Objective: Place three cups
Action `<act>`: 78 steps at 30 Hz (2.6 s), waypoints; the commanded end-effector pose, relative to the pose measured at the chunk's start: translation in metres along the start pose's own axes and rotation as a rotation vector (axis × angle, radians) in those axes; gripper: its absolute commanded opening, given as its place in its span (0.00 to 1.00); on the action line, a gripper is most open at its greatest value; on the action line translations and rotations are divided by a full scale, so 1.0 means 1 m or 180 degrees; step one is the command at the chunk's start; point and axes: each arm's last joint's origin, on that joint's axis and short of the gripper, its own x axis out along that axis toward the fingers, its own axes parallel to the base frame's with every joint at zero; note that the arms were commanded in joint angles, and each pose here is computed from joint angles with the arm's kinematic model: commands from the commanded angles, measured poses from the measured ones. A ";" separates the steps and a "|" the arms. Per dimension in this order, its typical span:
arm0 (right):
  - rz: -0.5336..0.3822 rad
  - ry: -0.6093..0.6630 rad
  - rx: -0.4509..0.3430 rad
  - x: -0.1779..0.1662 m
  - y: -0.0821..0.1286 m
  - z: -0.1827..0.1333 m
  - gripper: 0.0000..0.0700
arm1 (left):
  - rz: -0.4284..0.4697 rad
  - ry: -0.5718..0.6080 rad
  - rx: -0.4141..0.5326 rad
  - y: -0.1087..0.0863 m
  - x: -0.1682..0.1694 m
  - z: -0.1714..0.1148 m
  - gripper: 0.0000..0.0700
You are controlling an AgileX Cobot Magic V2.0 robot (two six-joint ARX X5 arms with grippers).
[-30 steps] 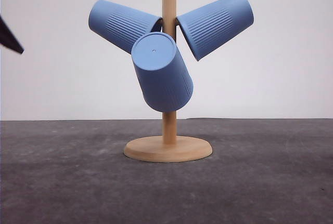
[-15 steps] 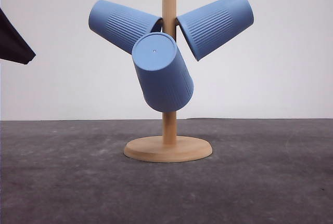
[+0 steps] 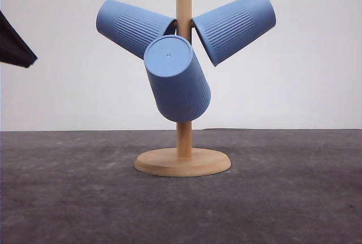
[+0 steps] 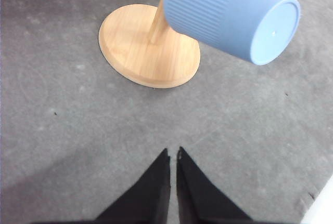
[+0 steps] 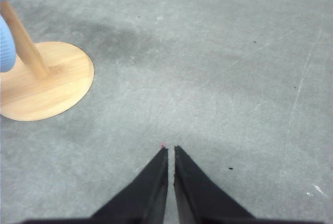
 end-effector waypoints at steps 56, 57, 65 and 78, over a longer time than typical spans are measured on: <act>-0.0369 -0.0541 0.0253 0.024 -0.003 -0.056 0.03 | 0.2157 -0.1363 -0.0087 0.041 -0.005 -0.110 0.00; -0.0396 -0.0630 0.0283 0.026 -0.004 -0.066 0.03 | 0.2157 -0.1364 -0.0087 0.041 -0.005 -0.110 0.00; -0.0754 -0.1115 0.0332 0.033 -0.009 -0.110 0.03 | 0.2156 -0.1364 -0.0087 0.041 -0.005 -0.110 0.00; -0.0928 -0.1188 0.0366 0.029 -0.011 -0.113 0.03 | 0.2157 -0.1363 -0.0087 0.041 -0.005 -0.110 0.00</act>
